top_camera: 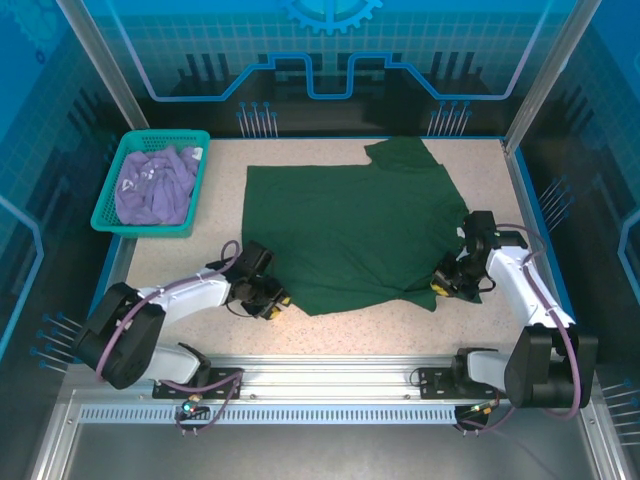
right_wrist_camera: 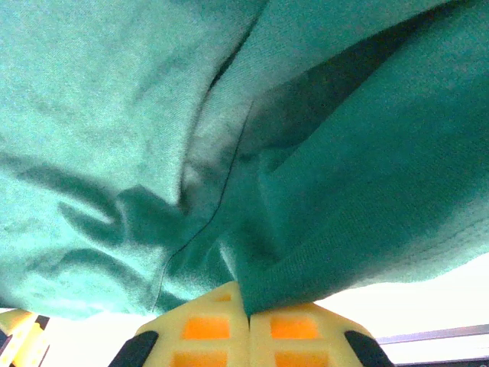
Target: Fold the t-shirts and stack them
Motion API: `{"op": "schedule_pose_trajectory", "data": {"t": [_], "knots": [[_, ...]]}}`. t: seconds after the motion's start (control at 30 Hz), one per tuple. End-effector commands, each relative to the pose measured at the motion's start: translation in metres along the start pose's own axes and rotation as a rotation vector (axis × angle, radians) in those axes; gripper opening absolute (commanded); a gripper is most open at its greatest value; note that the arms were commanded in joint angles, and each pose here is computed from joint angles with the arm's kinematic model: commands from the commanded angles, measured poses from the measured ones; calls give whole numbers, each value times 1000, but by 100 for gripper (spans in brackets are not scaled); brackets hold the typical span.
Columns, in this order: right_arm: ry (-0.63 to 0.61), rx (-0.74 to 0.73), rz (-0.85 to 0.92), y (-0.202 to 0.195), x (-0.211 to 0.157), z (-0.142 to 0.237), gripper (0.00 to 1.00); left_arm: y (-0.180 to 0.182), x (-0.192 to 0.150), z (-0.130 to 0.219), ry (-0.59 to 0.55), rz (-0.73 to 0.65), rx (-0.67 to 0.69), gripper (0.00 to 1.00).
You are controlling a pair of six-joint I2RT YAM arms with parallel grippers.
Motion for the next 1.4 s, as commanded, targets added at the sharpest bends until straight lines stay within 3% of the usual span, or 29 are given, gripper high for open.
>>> {"op": "schedule_pose_trajectory", "data": {"t": [0.0,0.37,0.83,1.17,1.37], "knots": [[2,21,1,0,-2,2,0,-8,4,-8,-18,-32,0,33],[2,23,5,0,-3,1,0,-23,10,-14,-55,-184,156,31],[7,27,10,0,-2,-1,0,-52,11,-34,-65,-278,216,26],[10,25,9,0,-1,-3,0,-57,21,-50,-85,-354,305,11],[7,27,8,1,0,-2,0,-54,19,-42,-84,-400,320,0]]}}
Point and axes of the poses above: each hand's point on the last joint's axis, 136 mm out from that joint toward the fingers, its own z axis back along the fingers, its own y axis along the line the jaws close on, x = y × z, the point moved 6 cm from there along z, back along the fingers, and after that the axes turned 3 degrees about z, right-handed, at the moved point
